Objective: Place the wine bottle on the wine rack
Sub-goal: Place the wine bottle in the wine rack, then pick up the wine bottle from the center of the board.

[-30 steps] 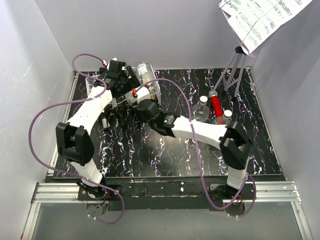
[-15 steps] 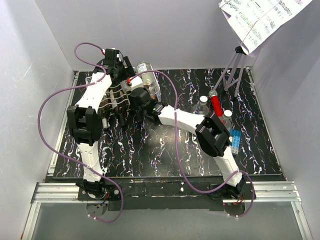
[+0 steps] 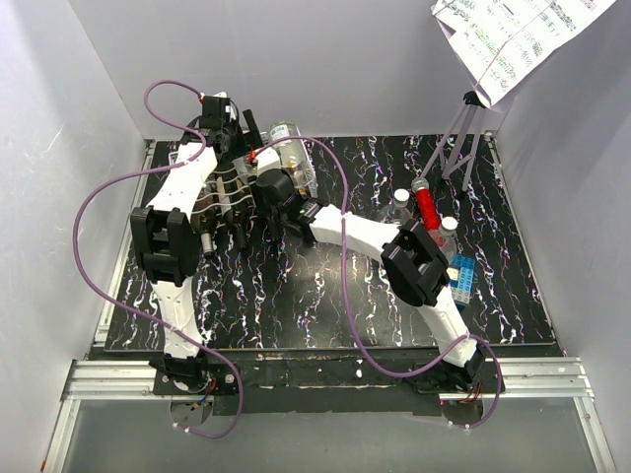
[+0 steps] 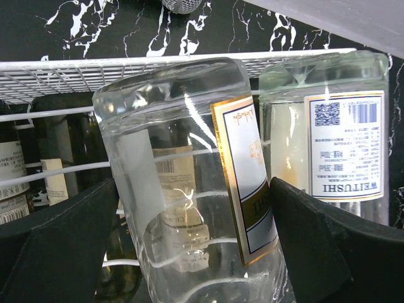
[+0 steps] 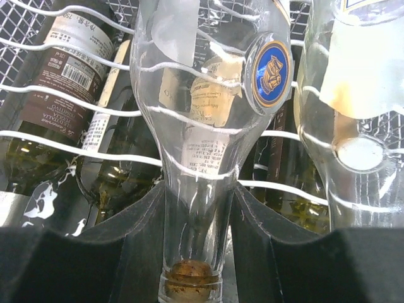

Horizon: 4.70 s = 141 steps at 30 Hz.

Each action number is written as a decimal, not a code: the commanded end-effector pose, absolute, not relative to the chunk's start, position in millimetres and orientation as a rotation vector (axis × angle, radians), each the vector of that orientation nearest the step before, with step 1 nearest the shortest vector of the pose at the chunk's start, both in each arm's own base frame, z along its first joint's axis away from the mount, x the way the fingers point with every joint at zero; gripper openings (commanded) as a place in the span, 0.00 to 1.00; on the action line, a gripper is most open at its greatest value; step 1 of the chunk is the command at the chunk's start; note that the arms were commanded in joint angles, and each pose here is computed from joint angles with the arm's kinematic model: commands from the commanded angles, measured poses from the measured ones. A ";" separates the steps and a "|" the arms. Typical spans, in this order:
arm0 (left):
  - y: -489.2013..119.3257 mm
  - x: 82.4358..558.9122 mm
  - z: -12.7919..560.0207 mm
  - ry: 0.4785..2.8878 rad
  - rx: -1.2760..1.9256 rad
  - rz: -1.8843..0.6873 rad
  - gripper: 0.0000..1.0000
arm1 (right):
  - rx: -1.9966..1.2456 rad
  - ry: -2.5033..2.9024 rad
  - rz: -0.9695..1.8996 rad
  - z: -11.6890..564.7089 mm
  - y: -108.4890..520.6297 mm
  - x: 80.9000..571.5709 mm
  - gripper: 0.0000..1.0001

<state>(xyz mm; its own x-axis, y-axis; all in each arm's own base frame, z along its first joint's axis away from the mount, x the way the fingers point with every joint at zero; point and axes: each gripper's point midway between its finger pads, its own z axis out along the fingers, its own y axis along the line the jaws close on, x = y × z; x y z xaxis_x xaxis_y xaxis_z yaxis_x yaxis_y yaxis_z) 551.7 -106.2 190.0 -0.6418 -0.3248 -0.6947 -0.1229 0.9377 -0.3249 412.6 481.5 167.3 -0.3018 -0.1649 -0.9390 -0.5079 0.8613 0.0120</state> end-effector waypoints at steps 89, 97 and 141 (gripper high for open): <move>-65.9 315.3 333.8 1.997 -0.121 -0.740 0.98 | -0.177 1.957 0.799 327.5 375.0 320.6 0.91; -154.8 289.7 350.8 1.951 0.212 -0.942 0.98 | 0.008 2.011 0.387 360.8 218.3 275.3 0.89; -188.9 264.9 281.0 2.116 0.111 -0.957 0.98 | -0.100 2.512 -0.050 218.0 147.8 350.3 0.02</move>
<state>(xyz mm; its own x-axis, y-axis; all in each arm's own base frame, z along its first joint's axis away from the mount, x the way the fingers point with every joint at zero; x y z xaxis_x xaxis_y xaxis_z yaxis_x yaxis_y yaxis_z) 270.6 -190.6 288.5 -0.6799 -0.2464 -0.6907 0.3658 0.7023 -0.6107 341.1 147.4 207.2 -0.8314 -0.0966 -0.5472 -0.0698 0.9951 -0.0697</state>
